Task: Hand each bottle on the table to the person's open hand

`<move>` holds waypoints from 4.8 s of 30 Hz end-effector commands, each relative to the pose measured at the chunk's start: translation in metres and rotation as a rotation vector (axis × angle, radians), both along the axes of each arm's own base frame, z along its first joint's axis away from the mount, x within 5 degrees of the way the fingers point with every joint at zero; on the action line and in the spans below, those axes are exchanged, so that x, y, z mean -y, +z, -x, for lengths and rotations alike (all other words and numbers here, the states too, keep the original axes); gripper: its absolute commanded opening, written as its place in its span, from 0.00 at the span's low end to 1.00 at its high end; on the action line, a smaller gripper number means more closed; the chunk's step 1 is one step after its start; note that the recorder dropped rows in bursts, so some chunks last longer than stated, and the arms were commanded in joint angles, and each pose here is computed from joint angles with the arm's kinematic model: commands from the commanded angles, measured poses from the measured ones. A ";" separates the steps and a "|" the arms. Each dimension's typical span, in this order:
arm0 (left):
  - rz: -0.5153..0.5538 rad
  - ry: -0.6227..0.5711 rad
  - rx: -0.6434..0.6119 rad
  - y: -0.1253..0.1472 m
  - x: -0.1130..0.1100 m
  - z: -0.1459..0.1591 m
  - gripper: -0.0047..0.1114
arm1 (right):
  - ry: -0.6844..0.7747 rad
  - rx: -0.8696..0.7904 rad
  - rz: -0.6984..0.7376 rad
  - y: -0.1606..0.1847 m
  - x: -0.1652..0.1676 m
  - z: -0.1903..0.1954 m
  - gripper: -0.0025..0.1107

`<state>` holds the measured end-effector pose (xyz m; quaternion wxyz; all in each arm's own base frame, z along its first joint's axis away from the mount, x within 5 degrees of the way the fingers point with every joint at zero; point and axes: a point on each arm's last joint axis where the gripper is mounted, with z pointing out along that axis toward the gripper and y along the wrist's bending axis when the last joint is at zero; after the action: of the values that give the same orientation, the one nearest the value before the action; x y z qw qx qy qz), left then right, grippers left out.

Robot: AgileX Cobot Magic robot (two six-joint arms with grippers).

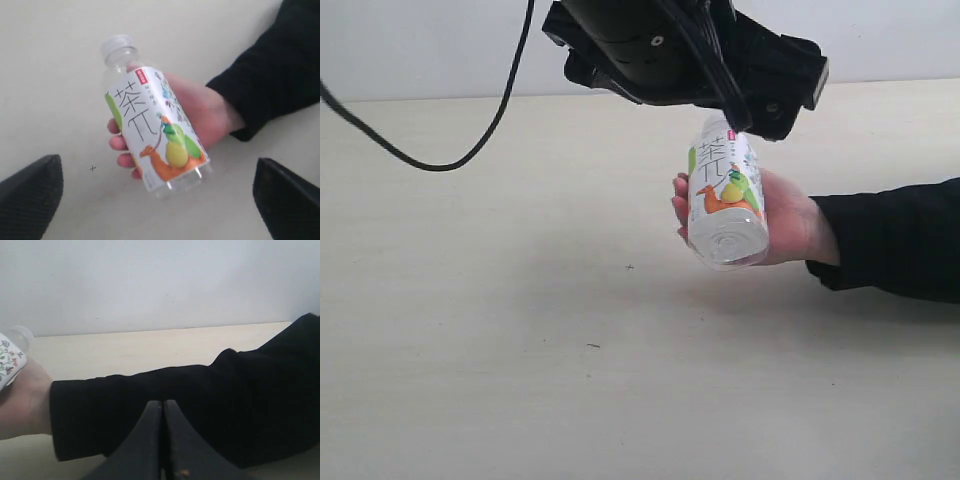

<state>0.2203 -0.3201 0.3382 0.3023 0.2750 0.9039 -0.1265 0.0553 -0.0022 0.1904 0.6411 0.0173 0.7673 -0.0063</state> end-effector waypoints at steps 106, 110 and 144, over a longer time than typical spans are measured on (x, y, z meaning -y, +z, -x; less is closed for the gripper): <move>0.197 0.724 0.614 -0.157 -0.328 0.167 0.04 | -0.005 0.014 0.001 0.000 0.000 0.000 0.02; 0.197 0.724 0.614 -0.157 -0.328 0.167 0.04 | -0.005 0.014 0.001 0.000 0.000 0.000 0.02; 0.197 0.724 0.614 -0.157 -0.328 0.167 0.04 | -0.005 0.009 0.000 -0.001 0.000 0.000 0.02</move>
<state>0.0531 0.0075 0.1812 0.6014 -0.0624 0.7964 -0.0125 0.0553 -0.0022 0.1904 0.6411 0.0173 0.7673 -0.0063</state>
